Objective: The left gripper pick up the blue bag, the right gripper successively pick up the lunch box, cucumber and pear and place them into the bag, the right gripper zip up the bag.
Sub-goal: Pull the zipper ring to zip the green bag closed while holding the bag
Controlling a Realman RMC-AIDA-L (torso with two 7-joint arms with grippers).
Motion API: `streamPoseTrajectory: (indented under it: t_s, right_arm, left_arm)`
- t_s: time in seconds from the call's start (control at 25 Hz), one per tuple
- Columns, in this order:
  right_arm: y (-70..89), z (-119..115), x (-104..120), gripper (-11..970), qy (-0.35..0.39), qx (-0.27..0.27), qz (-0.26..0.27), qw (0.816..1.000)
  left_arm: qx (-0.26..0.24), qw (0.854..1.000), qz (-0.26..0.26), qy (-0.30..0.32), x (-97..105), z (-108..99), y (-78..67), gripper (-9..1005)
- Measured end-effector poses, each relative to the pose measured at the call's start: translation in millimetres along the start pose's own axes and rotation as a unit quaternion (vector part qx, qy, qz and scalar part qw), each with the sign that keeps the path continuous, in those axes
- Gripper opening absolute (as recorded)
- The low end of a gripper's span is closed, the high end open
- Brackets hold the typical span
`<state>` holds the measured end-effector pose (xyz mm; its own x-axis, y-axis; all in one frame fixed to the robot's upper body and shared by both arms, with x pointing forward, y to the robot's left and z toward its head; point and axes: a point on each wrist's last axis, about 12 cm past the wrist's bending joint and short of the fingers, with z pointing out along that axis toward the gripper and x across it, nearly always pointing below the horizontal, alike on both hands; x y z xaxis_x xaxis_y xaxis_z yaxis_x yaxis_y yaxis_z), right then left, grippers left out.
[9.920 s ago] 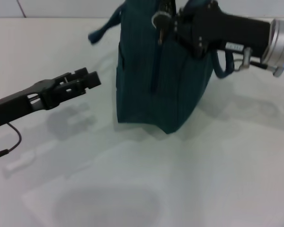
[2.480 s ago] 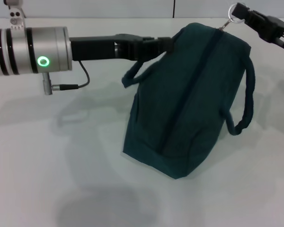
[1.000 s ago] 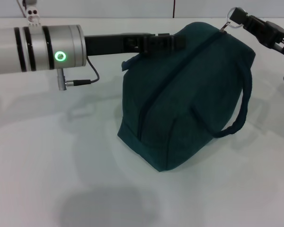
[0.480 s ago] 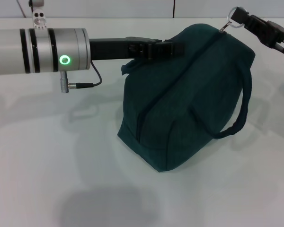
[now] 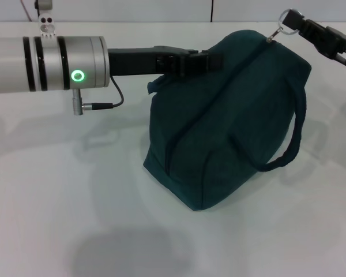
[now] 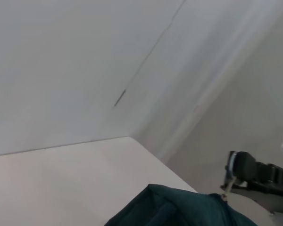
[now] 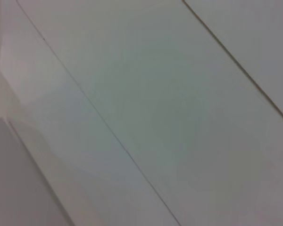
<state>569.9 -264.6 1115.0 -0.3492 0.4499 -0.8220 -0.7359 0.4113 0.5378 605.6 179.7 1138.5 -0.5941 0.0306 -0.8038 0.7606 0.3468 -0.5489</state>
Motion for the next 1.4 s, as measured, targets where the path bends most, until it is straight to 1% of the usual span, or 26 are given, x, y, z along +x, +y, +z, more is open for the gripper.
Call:
streamPoseTrajectory:
  t_s: [0.2,0.4,0.44,0.68,1.0,1.2,1.4]
  right_arm:
    - [-2.4,-4.6,3.9,25,-0.008,0.011,0.017,1.0]
    - [-6.4,-11.2,9.9,25,-0.018,0.03,0.047,0.998]
    - [-7.0,-12.2,10.8,26,-0.019,0.033,0.051,0.998]
    - [-8.2,-14.1,11.7,26,-0.021,0.038,0.059,0.997]
    - [-10.7,-18.3,10.9,27,-0.032,0.05,0.074,0.996]
    - [-15.2,-21.1,14.8,27,-0.025,0.071,0.092,0.993]
    - [-20.4,-23.1,20.5,27,-0.017,0.096,0.108,0.989]
  left_arm:
    - [0.018,0.999,0.027,0.002,2.2,-0.4,-4.1,155]
    - [0.038,0.998,0.041,-0.002,3.0,-0.1,-8.6,118]
    - [0.049,0.997,0.052,-0.001,4.2,0.0,-11.0,112]
    - [0.07,0.995,0.071,0.012,9.0,1.3,-16.1,77]
    - [0.084,0.992,0.088,0.016,13.6,0.8,-19.2,54]
    - [0.098,0.99,0.097,0.009,13.4,0.9,-22.6,53]
    - [0.122,0.986,0.112,0.004,13.8,-0.7,-28.1,52]
